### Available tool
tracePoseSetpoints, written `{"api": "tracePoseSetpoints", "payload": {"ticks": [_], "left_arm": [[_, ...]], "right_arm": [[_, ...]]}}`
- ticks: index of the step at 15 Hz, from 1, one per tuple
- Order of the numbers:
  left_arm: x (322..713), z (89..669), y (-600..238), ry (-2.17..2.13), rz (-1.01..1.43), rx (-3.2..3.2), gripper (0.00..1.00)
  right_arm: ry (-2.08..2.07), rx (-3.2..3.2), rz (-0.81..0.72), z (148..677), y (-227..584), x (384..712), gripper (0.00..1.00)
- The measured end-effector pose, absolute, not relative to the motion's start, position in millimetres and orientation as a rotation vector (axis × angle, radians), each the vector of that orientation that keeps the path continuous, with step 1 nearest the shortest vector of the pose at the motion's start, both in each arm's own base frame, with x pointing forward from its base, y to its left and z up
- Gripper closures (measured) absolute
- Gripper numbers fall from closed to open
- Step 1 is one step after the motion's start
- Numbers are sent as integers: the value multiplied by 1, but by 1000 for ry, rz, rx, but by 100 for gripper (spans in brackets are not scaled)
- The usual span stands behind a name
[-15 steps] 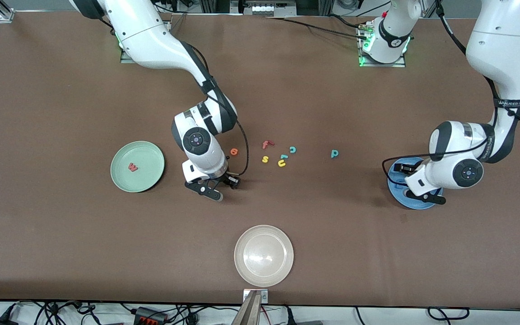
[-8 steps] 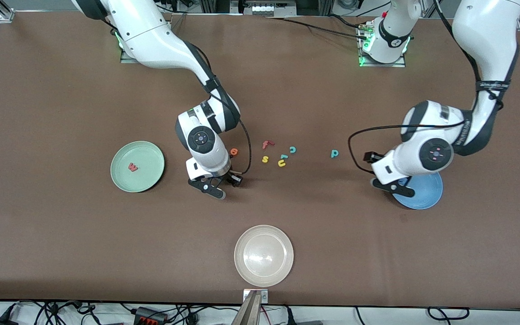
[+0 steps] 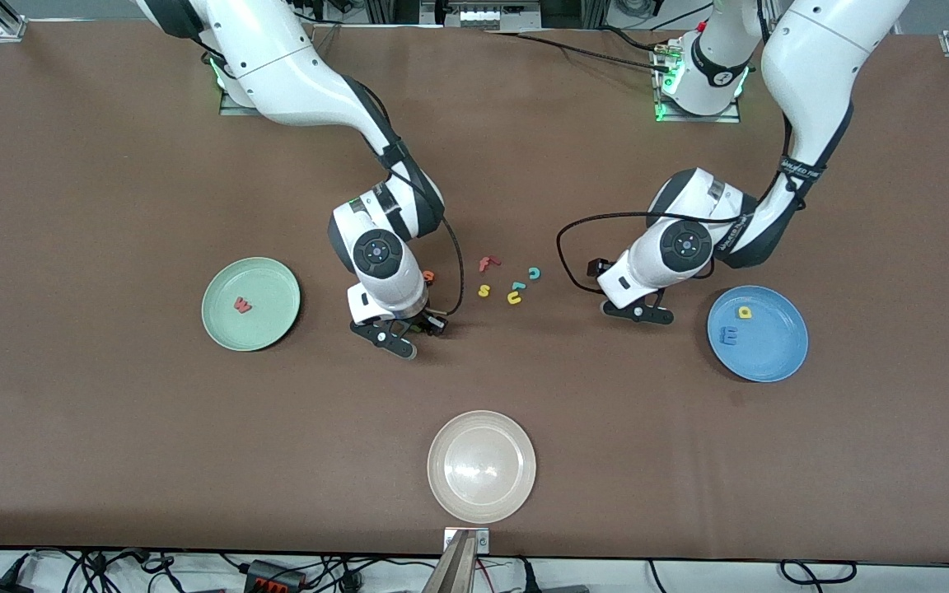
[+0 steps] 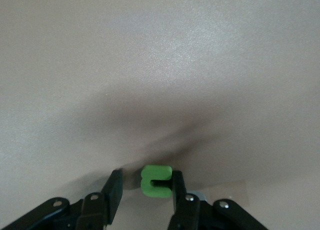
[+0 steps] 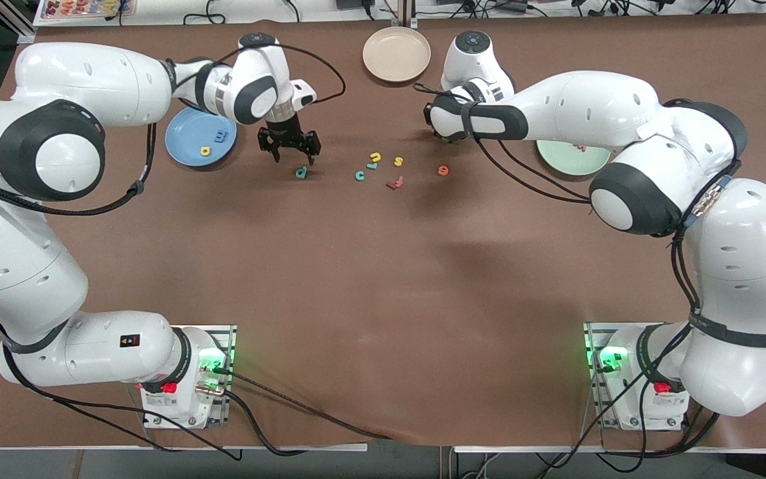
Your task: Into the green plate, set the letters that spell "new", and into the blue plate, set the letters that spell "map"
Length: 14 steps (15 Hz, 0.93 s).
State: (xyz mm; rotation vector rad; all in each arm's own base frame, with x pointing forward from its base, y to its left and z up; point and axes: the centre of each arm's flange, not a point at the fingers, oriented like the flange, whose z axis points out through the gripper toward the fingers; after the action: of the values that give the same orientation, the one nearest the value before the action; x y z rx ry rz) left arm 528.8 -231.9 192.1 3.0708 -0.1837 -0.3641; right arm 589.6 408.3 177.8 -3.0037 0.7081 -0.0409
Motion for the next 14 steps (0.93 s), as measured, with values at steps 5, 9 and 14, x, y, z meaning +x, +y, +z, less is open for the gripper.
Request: {"api": "tracePoseSetpoints", "payload": {"ticks": [5,9,14], "left_arm": [[515,162,-244,-181,-370,3142,16],[520,168,-246,-175,-335,3155,56],[525,171,-244,-169,-319,3158,72]], "right_arm": [[711,-3005,-42,179,407,590,74],[739,-3053,26,190,397,592,74],[630,-3180,96,244,311,607,74]]}}
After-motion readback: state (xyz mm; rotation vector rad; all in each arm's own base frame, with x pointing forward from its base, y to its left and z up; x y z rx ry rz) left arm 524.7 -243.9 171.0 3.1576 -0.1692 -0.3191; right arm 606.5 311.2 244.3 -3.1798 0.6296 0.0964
